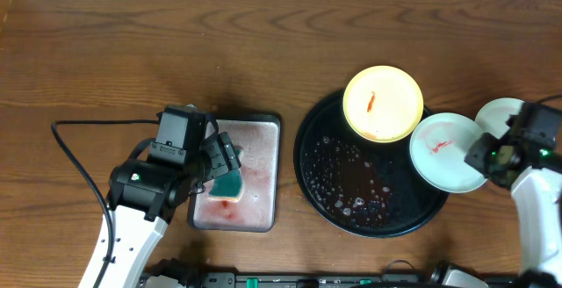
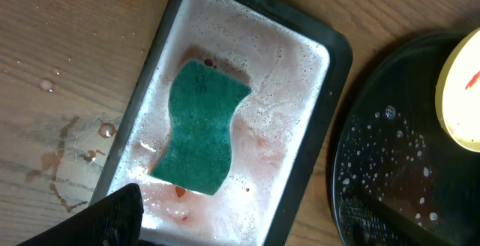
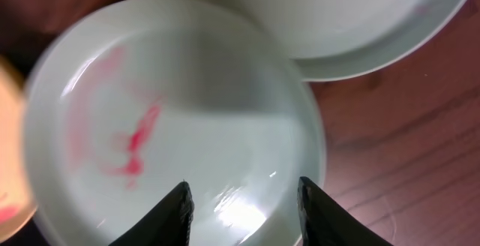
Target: Clean dirty plates on tray and stack at the side
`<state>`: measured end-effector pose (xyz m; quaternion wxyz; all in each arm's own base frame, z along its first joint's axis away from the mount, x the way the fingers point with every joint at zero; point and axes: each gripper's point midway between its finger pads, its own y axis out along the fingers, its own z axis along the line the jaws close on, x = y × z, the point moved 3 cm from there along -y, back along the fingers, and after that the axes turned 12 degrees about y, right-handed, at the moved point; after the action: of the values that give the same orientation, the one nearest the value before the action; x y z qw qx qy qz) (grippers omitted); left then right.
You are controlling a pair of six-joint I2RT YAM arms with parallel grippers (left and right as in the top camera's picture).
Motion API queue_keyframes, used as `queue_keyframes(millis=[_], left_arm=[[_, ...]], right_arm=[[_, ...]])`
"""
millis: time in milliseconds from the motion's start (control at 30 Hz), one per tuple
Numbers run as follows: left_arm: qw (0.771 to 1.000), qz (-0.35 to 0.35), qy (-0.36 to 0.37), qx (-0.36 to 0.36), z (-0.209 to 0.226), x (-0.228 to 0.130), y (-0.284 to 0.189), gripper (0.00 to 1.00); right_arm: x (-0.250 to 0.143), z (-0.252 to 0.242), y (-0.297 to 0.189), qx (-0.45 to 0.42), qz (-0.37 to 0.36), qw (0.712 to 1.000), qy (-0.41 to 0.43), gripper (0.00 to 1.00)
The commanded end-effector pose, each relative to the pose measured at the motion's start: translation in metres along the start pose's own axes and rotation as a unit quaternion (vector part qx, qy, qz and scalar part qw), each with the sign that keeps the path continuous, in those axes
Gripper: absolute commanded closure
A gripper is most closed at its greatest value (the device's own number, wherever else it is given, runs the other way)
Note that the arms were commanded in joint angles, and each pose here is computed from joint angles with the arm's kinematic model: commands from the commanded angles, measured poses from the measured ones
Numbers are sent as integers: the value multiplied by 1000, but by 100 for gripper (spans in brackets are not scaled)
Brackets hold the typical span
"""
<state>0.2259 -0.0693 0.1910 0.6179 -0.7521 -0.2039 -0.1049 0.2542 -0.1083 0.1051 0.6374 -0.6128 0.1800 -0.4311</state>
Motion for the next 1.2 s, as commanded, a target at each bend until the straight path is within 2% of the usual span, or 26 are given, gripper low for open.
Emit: queue_keyframes(millis=[0, 267, 733, 933, 1033, 1133, 1167], left_arm=[[1000, 5, 1, 0, 1, -2, 2, 16], [1000, 5, 1, 0, 1, -2, 2, 16], [1000, 5, 1, 0, 1, -2, 2, 16], [1000, 5, 1, 0, 1, -2, 2, 16], [1000, 5, 1, 0, 1, -2, 2, 16], [1000, 5, 1, 0, 1, -2, 2, 16], [1000, 5, 1, 0, 1, -2, 2, 16]], right_arm=[[1, -10, 20, 12, 39, 999, 3, 60], [-1, -36, 44, 28, 98, 994, 47, 63], [-1, -53, 42, 12, 103, 991, 81, 60], [2, -31, 25, 85, 99, 990, 60, 63], [10, -23, -1, 104, 69, 991, 45, 61], [12, -23, -28, 101, 36, 993, 45, 52], [12, -31, -35, 76, 22, 995, 63, 47]])
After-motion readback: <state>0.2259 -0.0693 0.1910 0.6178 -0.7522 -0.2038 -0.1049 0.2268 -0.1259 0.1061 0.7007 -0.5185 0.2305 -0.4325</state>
